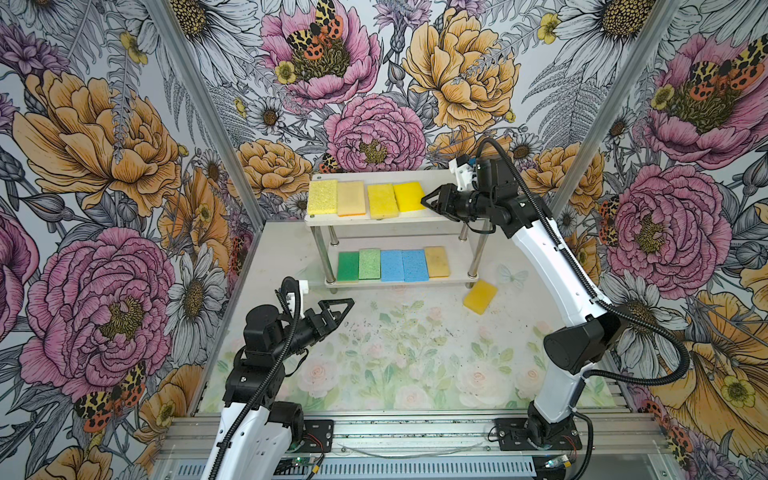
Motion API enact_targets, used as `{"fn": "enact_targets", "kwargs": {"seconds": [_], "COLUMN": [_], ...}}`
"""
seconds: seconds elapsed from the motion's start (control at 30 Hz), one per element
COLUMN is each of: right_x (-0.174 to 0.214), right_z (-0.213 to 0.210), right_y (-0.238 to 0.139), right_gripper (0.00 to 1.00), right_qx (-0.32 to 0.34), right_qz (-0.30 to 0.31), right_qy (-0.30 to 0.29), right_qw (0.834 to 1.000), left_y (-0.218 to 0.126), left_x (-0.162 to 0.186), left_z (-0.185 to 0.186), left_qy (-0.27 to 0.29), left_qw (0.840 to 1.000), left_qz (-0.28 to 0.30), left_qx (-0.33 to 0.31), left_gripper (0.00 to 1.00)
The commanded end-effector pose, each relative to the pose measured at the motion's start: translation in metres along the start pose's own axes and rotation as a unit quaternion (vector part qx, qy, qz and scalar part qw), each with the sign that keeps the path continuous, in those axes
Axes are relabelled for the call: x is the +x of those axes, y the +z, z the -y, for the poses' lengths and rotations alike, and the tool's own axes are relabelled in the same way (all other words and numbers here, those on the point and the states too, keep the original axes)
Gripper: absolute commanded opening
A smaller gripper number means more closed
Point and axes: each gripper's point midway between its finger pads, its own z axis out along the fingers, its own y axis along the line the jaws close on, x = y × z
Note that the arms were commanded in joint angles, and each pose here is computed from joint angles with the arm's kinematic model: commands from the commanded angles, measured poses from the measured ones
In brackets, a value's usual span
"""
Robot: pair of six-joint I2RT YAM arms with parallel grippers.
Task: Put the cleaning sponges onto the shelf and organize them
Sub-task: 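Lower the sponge onto the upper tier and slide it against the sponge row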
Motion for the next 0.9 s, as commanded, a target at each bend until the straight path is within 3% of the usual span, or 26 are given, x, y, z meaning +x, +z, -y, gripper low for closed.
{"fn": "enact_targets", "kwargs": {"seconds": [0.0,0.37,0.87], "right_x": [-0.014,-0.028,-0.009], "right_z": [-0.007,-0.012,-0.023], "right_y": [-0.011,0.01,0.026], "right_gripper": [0.41,0.48,0.49], "right_qx": [0.0,-0.033,-0.042], "right_qz": [0.026,0.018,-0.008], "right_qy": [-0.018,-0.023,-0.019], "right_qw": [0.999,0.999,0.999], "left_y": [0.001,0.0,-0.001], "left_x": [0.002,0.007,0.008], "left_z": [-0.003,-0.006,-0.007], "left_qy": [0.005,0.008,0.011], "left_qw": [1.0,1.0,1.0], "left_qz": [-0.005,-0.011,-0.012], "left_qx": [0.002,-0.001,-0.001], "left_gripper": [0.99,0.99,0.99]}}
